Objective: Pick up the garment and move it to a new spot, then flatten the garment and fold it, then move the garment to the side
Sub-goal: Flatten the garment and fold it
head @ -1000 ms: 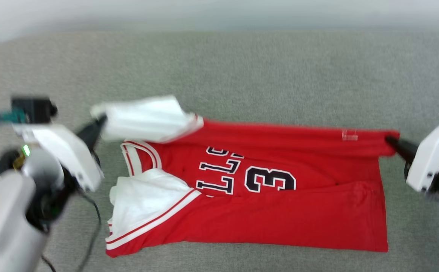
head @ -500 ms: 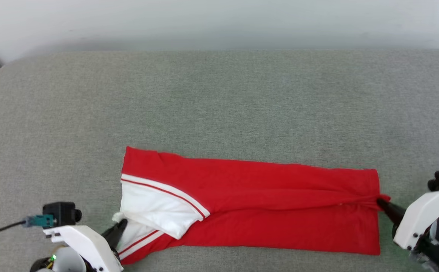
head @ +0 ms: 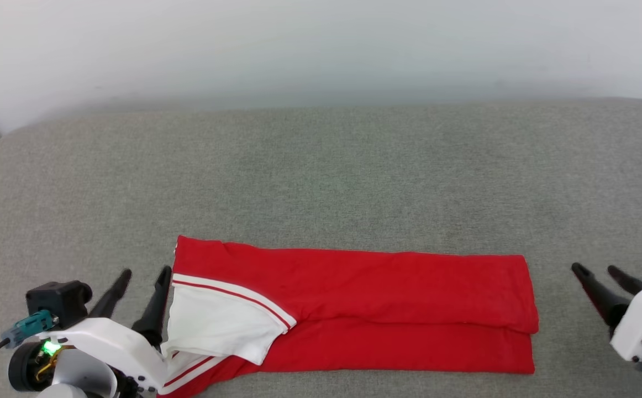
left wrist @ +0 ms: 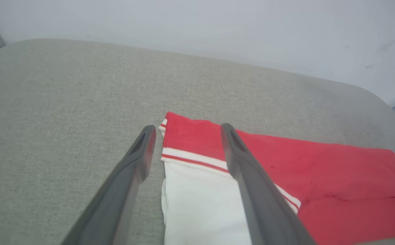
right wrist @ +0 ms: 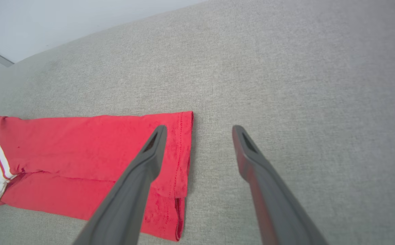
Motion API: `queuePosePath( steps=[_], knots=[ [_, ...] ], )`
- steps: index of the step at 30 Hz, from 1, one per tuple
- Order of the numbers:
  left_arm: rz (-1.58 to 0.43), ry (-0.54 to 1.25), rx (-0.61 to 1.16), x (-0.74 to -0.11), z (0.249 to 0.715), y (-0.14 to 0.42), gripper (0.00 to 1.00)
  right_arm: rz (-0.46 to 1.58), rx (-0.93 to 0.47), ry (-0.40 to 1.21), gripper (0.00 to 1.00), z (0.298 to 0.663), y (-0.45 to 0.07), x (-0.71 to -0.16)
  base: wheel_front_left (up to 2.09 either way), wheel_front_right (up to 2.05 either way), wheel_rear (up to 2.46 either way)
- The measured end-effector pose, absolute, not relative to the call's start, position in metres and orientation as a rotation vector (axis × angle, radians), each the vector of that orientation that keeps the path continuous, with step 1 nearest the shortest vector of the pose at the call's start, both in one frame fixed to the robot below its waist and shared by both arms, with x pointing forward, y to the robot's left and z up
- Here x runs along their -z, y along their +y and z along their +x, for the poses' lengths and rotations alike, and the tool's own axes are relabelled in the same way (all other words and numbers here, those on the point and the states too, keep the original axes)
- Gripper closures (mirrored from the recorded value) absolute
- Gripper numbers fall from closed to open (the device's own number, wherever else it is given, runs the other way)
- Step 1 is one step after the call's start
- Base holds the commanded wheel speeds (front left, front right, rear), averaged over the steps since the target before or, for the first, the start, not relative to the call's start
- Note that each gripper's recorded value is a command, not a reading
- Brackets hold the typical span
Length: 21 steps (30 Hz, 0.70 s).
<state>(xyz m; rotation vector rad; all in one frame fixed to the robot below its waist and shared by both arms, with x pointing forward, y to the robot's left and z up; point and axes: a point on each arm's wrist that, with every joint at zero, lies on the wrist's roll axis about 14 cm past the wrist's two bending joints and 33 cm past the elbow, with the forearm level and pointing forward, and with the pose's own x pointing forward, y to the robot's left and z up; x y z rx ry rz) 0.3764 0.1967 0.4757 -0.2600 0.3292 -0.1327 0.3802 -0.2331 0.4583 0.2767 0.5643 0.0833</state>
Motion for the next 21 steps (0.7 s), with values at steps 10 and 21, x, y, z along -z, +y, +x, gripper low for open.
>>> queuePosePath(
  steps=[10,21],
  knots=[
    [-0.150,-0.097,0.107,-0.561,0.395,0.188,0.00,0.212,-0.003,0.657,0.00,0.367,-0.265,-0.486,0.00,0.00,0.00],
    [-0.063,-0.196,0.056,-0.570,0.396,0.190,0.00,0.278,-0.079,0.963,0.00,0.372,-0.216,-0.414,0.00,0.00,0.00]
  ],
)
